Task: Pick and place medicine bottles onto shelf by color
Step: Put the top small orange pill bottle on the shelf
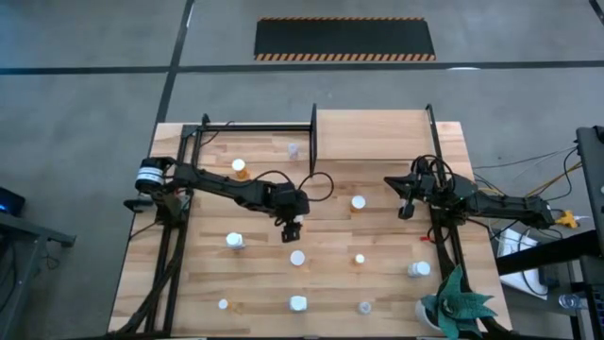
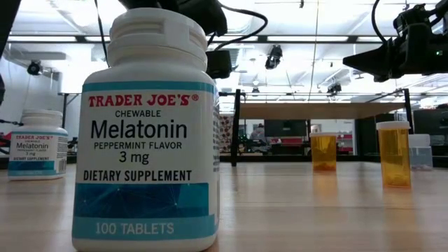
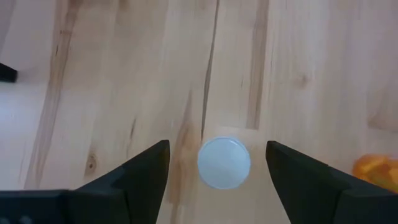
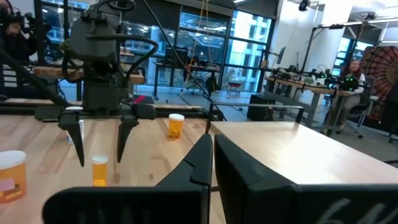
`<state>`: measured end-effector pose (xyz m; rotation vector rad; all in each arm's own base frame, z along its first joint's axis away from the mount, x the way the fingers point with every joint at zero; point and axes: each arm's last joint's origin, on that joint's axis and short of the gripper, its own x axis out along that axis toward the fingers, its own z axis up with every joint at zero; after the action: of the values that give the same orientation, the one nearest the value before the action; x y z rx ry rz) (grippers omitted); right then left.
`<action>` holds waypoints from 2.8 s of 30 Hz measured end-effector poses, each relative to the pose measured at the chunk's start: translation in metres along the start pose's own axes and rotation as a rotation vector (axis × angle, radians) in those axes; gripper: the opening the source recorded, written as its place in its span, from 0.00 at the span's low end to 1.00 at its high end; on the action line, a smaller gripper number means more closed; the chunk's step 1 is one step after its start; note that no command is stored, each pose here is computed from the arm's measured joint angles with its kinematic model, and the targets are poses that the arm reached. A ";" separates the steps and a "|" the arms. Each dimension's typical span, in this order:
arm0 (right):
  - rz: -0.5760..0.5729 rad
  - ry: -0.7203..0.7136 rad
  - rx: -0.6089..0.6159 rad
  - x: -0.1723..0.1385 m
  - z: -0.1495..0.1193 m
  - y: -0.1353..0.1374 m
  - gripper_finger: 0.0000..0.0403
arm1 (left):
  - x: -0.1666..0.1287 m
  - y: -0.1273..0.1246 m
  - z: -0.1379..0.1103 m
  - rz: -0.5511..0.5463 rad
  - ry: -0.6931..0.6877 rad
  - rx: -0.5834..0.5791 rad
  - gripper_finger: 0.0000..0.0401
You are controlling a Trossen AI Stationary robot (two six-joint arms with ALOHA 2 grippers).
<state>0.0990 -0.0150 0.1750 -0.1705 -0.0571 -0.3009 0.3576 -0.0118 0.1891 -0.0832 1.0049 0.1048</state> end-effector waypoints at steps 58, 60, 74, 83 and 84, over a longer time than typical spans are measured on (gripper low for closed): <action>-0.022 -0.053 -0.100 0.000 0.005 -0.001 0.02 | -0.119 0.187 0.162 0.225 -0.318 0.003 0.25; -0.022 -0.052 -0.100 0.000 0.005 -0.001 0.02 | -0.108 0.195 0.166 0.230 -0.312 0.001 0.25; -0.021 -0.052 -0.087 0.000 0.005 -0.001 0.02 | -0.072 0.242 0.161 0.254 -0.267 -0.095 0.25; -0.021 -0.052 -0.085 0.000 0.005 -0.001 0.02 | -0.072 0.248 0.160 0.260 -0.269 -0.100 0.25; -0.021 -0.052 -0.084 0.000 0.005 -0.001 0.02 | -0.072 0.249 0.159 0.262 -0.271 -0.102 0.25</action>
<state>0.0984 -0.0152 0.1804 -0.2611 -0.0977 -0.3198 0.4213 0.2502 0.3300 -0.0293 0.7355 0.3970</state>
